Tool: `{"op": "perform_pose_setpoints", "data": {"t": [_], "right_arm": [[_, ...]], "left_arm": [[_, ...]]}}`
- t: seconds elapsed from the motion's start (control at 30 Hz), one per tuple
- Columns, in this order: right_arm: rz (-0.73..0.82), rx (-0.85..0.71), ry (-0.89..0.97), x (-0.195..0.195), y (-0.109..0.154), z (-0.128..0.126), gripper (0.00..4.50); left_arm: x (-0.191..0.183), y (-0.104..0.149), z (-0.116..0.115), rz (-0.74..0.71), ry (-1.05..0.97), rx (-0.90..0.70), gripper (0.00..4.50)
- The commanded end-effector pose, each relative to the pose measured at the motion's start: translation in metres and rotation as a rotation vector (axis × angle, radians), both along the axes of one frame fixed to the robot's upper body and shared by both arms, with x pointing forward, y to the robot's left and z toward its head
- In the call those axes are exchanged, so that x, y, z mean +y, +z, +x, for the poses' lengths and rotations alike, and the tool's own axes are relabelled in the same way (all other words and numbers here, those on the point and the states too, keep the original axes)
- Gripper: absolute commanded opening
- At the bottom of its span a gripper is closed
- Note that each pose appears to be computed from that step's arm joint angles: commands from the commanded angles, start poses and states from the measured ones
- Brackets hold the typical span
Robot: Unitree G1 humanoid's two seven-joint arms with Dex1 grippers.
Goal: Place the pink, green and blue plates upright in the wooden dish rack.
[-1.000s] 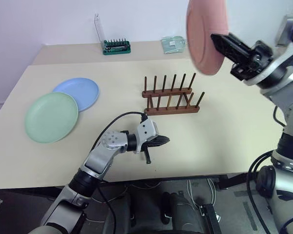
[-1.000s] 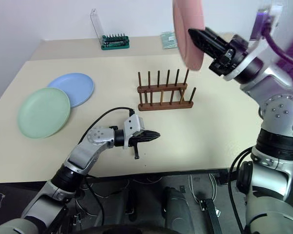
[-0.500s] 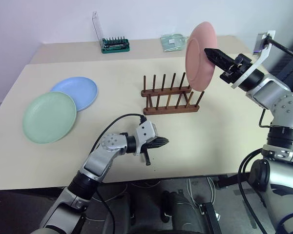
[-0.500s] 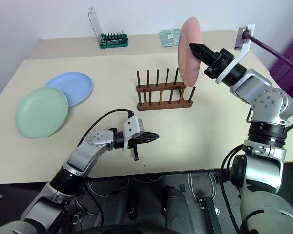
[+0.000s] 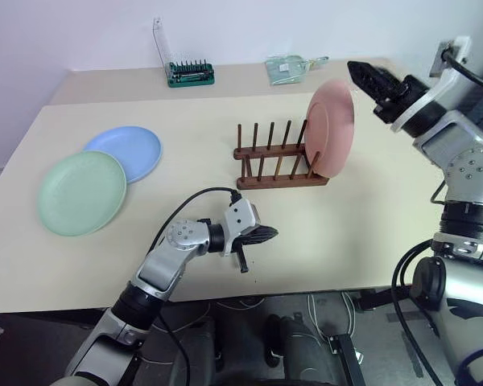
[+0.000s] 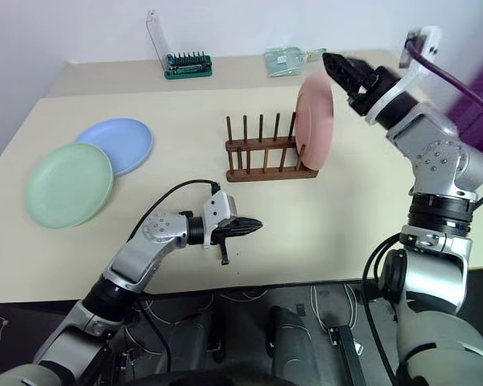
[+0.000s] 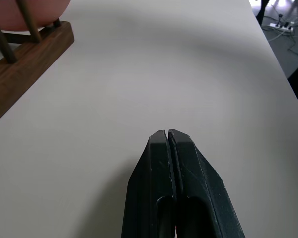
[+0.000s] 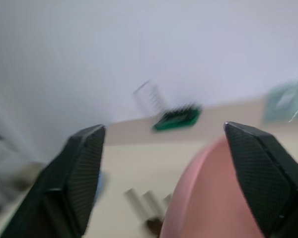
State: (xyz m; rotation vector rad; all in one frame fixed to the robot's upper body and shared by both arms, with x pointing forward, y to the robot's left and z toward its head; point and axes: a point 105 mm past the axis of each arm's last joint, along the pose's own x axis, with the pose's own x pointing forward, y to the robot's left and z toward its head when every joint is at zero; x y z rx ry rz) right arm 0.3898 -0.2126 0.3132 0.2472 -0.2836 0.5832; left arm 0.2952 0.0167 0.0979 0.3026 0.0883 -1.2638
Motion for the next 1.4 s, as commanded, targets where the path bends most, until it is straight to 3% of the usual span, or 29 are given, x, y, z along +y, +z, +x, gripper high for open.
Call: {"op": "perform_pose_setpoints", "data": {"t": [0.03,0.13,0.17,0.23,0.3,0.43,0.53,0.57,0.77,0.9,1.23,1.4], "right_arm": [[-0.185,-0.218,-0.115,-0.009,0.039,-0.017,3.88],[-0.431,-0.324,-0.003,0.03,0.04,-0.039,3.97],[-0.498,-0.339,0.08,0.049,0.032,-0.048,3.97],[-0.666,-0.353,0.258,0.087,0.005,-0.068,3.97],[-0.791,-0.338,0.385,0.115,-0.026,-0.08,3.97],[-0.878,-0.363,0.464,0.142,-0.054,-0.088,3.97],[-0.864,-0.365,0.496,0.154,-0.065,-0.086,3.97],[-0.856,-0.369,0.502,0.157,-0.065,-0.085,3.97],[-0.829,-0.372,0.539,0.162,-0.063,-0.082,3.97],[-0.83,-0.379,0.534,0.161,-0.06,-0.081,3.97],[-0.841,-0.373,0.514,0.159,-0.062,-0.082,3.97],[-0.93,-0.239,0.5,0.148,-0.091,-0.073,3.97]], "left_arm": [[0.004,0.018,0.01,-0.052,0.053,-0.06,0.0],[0.019,0.044,0.043,-0.153,0.287,-0.129,0.9],[0.027,0.058,0.055,-0.194,0.385,-0.18,1.39],[0.058,0.094,0.083,-0.3,0.66,-0.254,2.42],[0.113,0.132,0.098,-0.441,0.986,-0.312,3.41],[0.201,0.156,0.087,-0.625,1.374,-0.308,3.41],[0.294,0.134,0.053,-0.569,1.751,-0.254,3.41],[0.305,0.127,0.045,-0.56,1.758,-0.22,3.41],[0.284,0.118,0.038,-0.528,1.571,-0.211,3.41],[0.282,0.109,0.039,-0.593,1.594,-0.149,3.41],[0.269,0.107,0.05,-0.575,1.536,-0.121,3.41],[0.255,0.106,0.052,-0.542,1.459,-0.122,3.41]]}}
